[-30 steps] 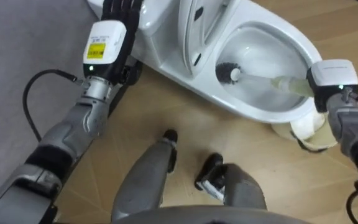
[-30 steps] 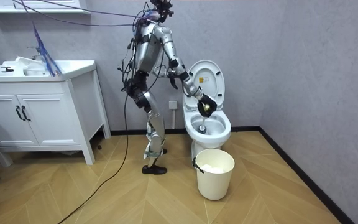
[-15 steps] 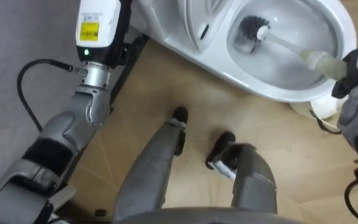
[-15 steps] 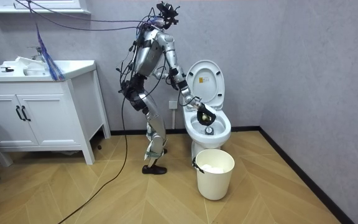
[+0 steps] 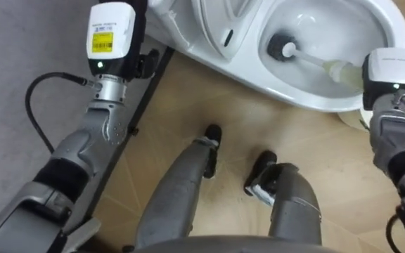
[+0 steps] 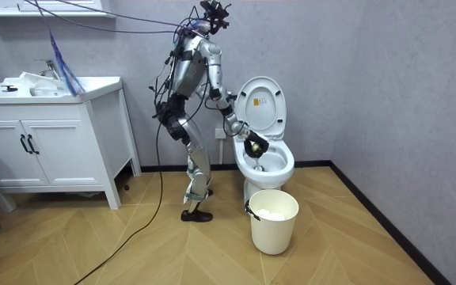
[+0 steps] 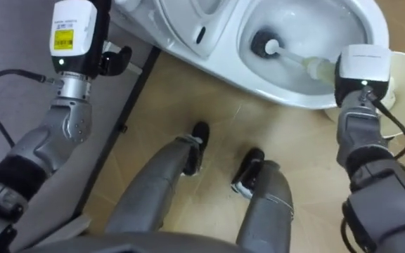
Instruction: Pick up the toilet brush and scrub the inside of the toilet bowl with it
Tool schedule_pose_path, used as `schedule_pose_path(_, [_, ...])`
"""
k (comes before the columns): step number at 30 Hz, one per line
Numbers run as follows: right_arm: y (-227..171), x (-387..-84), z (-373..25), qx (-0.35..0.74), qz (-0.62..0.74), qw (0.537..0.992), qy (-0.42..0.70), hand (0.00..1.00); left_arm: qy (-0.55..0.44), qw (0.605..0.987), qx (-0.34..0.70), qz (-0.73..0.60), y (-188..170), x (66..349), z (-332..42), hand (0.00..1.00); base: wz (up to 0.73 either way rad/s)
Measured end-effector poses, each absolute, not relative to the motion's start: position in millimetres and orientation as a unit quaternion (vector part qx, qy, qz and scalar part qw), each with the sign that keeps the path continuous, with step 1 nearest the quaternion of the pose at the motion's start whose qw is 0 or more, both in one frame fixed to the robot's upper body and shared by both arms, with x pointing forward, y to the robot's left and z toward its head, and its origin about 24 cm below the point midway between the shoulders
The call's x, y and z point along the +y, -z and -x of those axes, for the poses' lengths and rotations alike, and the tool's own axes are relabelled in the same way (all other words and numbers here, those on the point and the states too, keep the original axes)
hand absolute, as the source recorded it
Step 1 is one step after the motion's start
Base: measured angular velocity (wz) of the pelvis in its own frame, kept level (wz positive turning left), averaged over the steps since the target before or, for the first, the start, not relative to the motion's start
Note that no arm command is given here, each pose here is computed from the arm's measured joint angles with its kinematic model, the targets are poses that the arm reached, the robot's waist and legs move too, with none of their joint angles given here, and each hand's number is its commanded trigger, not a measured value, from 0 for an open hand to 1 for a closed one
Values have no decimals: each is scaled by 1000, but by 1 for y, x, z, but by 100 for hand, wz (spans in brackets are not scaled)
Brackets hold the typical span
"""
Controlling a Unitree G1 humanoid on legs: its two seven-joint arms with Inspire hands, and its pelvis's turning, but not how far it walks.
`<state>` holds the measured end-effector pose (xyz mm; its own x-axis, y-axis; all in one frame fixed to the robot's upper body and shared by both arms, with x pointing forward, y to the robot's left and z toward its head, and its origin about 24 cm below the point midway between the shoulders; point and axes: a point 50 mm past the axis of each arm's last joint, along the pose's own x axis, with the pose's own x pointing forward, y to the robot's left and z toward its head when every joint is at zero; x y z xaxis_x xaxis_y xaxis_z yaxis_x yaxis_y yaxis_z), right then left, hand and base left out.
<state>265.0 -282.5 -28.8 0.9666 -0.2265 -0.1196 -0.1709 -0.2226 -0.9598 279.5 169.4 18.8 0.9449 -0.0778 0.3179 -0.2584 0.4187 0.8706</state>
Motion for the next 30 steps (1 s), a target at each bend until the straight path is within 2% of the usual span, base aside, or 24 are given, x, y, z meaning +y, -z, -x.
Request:
schedule_pose_path(7, [17,-289,-274,130,788,602,12,100,-66,843,-132,-517,-11,180,-273,0,-10])
schedule_pose_path(12, [8,-309,-286,165,753,636,39,100,-66,836,-141,-527,-20,184,-280,0,9])
schedule_pose_path(14, [-4,-314,-294,158,731,660,73,100,-76,832,-152,-529,-26,186,-284,0,16])
schedule_pose_path(18, [-23,-314,-308,123,721,672,110,100,-91,823,-164,-537,-34,189,-288,0,0])
schedule_pose_path(21, [-27,-307,-313,106,728,669,106,100,-94,819,-162,-542,-34,190,-288,0,-10])
schedule_pose_path(28, [-27,-252,-316,-2,782,621,47,100,-108,815,-158,-547,-31,196,-283,0,-14])
schedule_pose_path(30, [-24,-246,-309,-10,790,612,36,100,-108,819,-155,-542,-29,193,-281,0,0])
